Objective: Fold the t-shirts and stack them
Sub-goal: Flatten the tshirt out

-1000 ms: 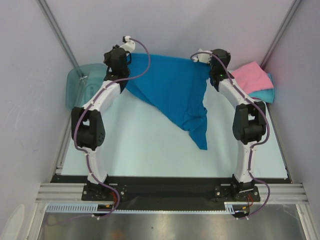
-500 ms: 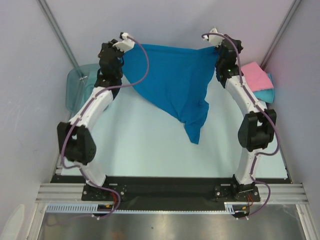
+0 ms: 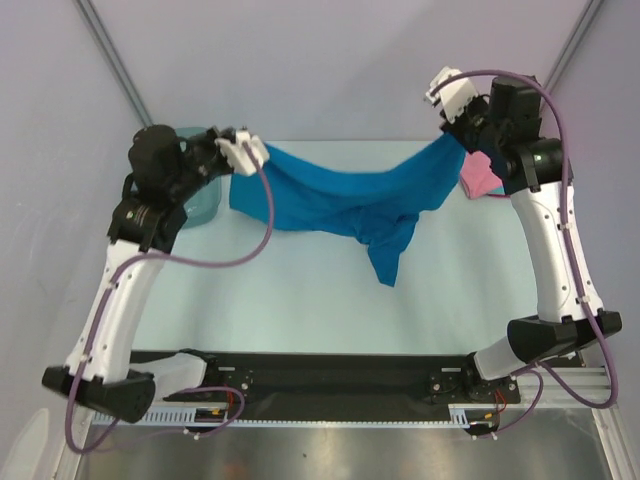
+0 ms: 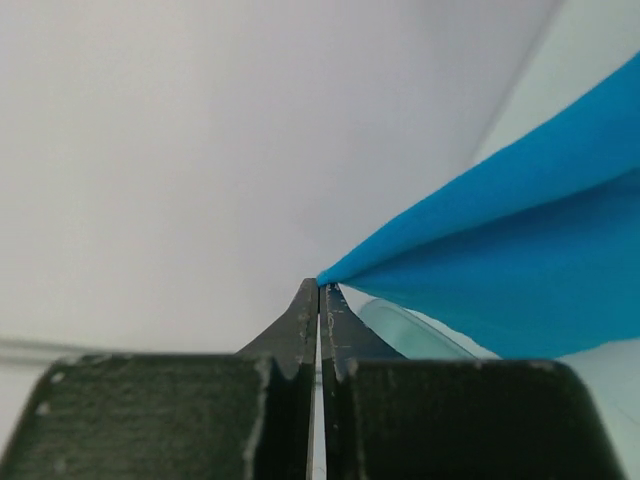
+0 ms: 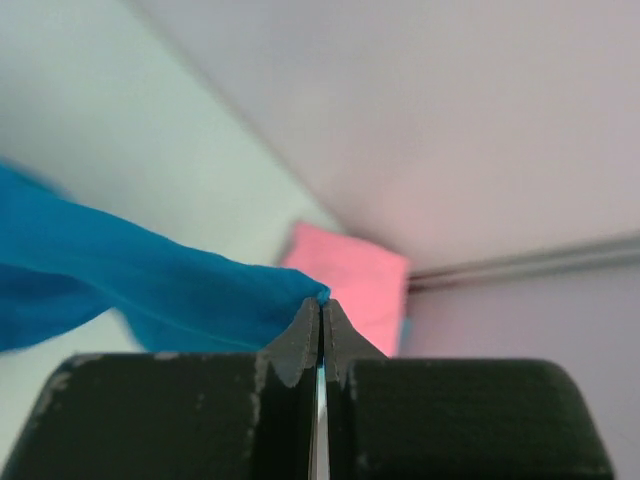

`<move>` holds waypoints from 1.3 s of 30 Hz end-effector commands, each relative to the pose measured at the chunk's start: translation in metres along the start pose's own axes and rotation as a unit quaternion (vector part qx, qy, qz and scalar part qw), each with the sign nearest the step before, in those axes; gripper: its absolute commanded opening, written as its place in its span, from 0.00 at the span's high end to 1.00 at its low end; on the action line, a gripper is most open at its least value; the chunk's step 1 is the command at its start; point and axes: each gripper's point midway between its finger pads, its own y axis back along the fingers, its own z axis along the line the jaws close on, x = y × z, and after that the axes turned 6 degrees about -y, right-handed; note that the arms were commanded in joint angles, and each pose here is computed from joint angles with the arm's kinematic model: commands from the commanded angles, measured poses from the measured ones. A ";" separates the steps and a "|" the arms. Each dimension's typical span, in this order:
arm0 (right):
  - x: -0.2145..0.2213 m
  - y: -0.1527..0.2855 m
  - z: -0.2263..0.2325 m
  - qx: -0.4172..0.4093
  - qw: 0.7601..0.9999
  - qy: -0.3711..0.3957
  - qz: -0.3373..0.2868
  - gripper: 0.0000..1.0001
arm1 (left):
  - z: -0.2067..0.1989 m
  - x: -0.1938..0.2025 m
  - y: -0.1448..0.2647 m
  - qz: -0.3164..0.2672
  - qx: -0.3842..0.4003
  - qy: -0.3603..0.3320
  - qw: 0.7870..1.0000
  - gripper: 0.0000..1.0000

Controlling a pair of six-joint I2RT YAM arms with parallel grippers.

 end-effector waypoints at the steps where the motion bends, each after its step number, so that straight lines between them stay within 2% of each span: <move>1: 0.025 0.051 0.091 -0.237 0.970 -0.031 0.050 1.00 | -0.062 -0.029 0.037 -0.090 0.134 -0.043 0.986 1.00; 3: 0.025 0.080 0.110 -0.299 0.952 -0.037 0.056 1.00 | -0.065 -0.037 0.060 -0.105 0.135 -0.054 0.984 1.00; 5: 0.027 0.099 0.117 -0.324 0.943 -0.048 0.065 1.00 | -0.066 -0.046 0.074 -0.125 0.134 -0.063 0.981 1.00; 7: 0.016 0.115 0.112 -0.322 0.943 -0.060 0.048 1.00 | -0.052 -0.053 0.090 -0.126 0.107 -0.070 0.984 1.00; 11: -0.008 0.130 0.072 -0.246 0.966 -0.076 0.000 1.00 | 0.001 -0.059 0.104 -0.098 0.015 -0.068 0.993 1.00; 15: -0.028 0.146 0.024 -0.143 0.987 -0.064 -0.042 1.00 | 0.060 -0.082 0.128 -0.118 -0.100 -0.084 0.984 1.00; 17: -0.042 0.162 0.003 -0.104 0.991 -0.052 -0.070 1.00 | 0.070 -0.086 0.137 -0.117 -0.116 -0.098 0.981 1.00; 20: -0.050 0.191 0.006 -0.109 0.988 -0.048 -0.101 1.00 | 0.075 -0.098 0.159 -0.128 -0.112 -0.109 0.980 1.00; 21: -0.049 0.196 0.013 -0.122 0.986 -0.052 -0.103 1.00 | 0.055 -0.095 0.160 -0.128 -0.066 -0.107 0.984 1.00; 24: -0.038 0.212 0.043 -0.178 0.977 -0.076 -0.093 1.00 | 0.029 -0.092 0.173 -0.129 -0.018 -0.110 0.985 1.00; 27: -0.031 0.217 0.060 -0.217 0.969 -0.092 -0.079 1.00 | 0.023 -0.093 0.171 -0.135 -0.006 -0.108 0.985 1.00; 31: -0.050 0.201 0.045 -0.209 0.965 -0.114 -0.110 1.00 | 0.023 -0.089 0.145 -0.137 -0.006 -0.088 0.987 1.00; 32: -0.057 0.193 0.045 -0.221 0.961 -0.114 -0.122 1.00 | 0.019 -0.084 0.128 -0.139 -0.012 -0.076 0.987 1.00; 35: -0.054 0.149 0.045 -0.236 0.959 -0.115 -0.109 1.00 | -0.004 -0.060 0.084 -0.129 -0.007 -0.079 0.988 1.00; 39: -0.022 0.064 0.032 -0.176 0.980 -0.075 -0.053 1.00 | -0.019 -0.030 0.027 -0.109 -0.015 -0.083 0.990 1.00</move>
